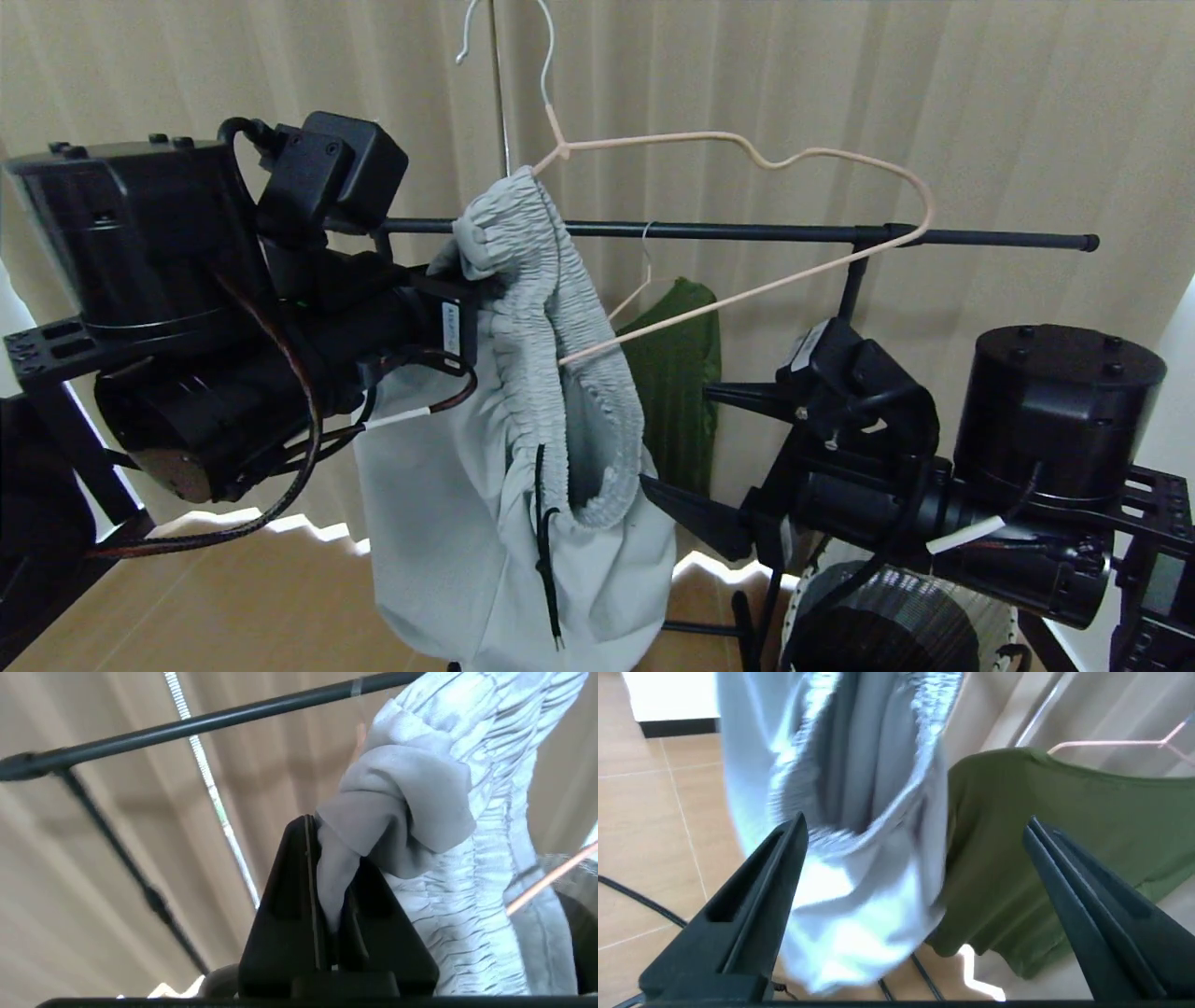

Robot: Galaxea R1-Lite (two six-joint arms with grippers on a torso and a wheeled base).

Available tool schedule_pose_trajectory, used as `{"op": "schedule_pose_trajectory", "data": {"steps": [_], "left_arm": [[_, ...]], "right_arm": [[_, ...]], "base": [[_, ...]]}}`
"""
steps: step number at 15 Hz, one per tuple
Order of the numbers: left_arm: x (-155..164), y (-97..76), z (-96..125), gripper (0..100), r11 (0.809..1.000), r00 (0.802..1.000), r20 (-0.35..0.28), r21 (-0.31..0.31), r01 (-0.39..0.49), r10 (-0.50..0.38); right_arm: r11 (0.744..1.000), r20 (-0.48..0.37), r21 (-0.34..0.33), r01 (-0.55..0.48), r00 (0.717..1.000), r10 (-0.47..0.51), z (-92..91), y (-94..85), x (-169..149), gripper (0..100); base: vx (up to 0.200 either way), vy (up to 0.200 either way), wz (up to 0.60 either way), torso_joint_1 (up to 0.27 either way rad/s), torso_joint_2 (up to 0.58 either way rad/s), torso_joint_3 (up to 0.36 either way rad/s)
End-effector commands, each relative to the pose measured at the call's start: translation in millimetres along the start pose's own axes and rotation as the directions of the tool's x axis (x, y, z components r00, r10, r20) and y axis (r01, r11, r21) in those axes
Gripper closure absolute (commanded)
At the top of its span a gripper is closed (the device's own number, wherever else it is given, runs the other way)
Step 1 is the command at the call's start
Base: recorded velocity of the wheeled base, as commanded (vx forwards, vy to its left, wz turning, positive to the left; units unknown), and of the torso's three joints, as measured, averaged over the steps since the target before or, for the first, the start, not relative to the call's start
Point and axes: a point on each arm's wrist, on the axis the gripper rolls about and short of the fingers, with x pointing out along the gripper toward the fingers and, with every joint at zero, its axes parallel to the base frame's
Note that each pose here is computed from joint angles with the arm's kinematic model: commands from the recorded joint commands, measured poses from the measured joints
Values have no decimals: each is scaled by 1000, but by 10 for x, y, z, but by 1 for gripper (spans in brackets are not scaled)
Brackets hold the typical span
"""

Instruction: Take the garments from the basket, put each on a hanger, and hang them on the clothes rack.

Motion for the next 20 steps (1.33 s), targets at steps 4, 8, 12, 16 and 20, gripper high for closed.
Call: {"op": "schedule_pose_trajectory", "data": {"steps": [4,8,12,16,20], "left_arm": [[-49,-143,45,100,999,998,32,-1,51,-51],[-70,-148,55,100,998,998,37,-4,56,-56],[-114,-143,81,100,998,997,48,-8,61,-60],[-187,-67,-25,100,999,999,17,19,40,-40],[-466,132,-258,100,981,999,-40,192,-1,9]], "right_arm": [[1000,-43,4,6,999,-5,-94,-4,178,0],[1000,-52,4,20,998,-19,-110,-6,192,0],[1000,-69,7,23,997,-22,-154,-12,228,100],[989,-79,20,147,986,-145,-176,-232,59,100],[951,-56,46,305,952,-302,-176,-588,-315,100]], "base": [[0,0,0,0,0,0],[0,0,0,0,0,0],[0,0,0,0,0,0],[0,0,0,0,0,0],[0,0,0,0,0,0]]}}
